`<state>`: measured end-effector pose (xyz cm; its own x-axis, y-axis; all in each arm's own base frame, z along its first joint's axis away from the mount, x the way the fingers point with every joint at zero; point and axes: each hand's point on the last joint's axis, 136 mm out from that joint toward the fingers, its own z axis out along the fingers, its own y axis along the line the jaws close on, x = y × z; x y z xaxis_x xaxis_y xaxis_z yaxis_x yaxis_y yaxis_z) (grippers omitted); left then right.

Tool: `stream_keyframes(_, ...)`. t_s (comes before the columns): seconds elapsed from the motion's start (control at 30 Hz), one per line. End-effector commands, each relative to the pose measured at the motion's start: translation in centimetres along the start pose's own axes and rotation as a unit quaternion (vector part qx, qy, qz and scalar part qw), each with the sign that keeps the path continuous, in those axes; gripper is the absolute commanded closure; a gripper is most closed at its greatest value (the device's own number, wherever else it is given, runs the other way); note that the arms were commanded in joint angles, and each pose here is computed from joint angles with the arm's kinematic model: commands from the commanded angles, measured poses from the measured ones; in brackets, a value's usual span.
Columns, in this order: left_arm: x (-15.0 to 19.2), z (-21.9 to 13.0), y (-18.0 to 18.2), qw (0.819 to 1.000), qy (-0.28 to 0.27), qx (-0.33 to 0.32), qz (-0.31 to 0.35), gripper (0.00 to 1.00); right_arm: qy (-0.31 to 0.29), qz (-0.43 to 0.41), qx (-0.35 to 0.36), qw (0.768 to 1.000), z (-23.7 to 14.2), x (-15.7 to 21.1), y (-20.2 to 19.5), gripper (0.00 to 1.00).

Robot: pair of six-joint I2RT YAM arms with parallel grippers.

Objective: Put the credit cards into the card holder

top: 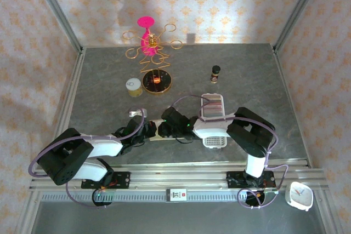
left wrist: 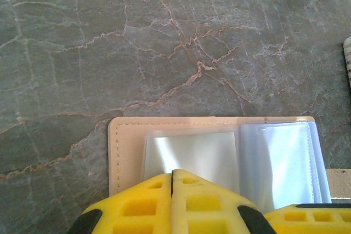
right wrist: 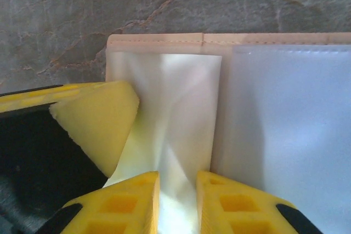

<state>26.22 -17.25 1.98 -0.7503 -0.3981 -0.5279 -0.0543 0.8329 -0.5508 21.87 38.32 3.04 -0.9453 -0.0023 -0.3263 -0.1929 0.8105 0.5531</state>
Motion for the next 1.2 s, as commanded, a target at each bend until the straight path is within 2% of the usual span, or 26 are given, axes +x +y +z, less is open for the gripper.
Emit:
stream_keyframes(0.0,2.3,-0.1,2.2,0.999,0.039,-0.03,-0.003,1.0,-0.015,0.0,-0.056,0.998,-1.4,-0.7,2.7,0.76)
stream_keyframes(0.2,2.0,-0.2,1.9,0.999,0.034,-0.025,-0.001,1.0,-0.043,-0.001,-0.045,0.998,-3.1,-1.5,2.4,0.76)
stream_keyframes(0.43,1.4,-0.7,1.2,1.0,0.022,-0.009,0.001,0.99,-0.068,0.004,0.066,0.995,-4.3,-2.0,-1.9,0.74)
stream_keyframes(0.6,1.3,-0.8,0.9,1.0,0.02,0.001,0.001,0.99,-0.063,0.006,0.125,0.99,-4.5,-1.3,-4.5,0.69)
stream_keyframes(0.9,1.6,-0.6,0.9,1.0,0.026,0.001,-0.001,0.99,-0.031,0.005,0.139,0.99,-3.5,0.4,-5.8,0.62)
stream_keyframes(1.17,1.8,-0.6,1.0,1.0,0.028,0.0,0.001,0.99,-0.011,0.006,0.094,0.996,-2.2,0.7,-3.9,0.61)
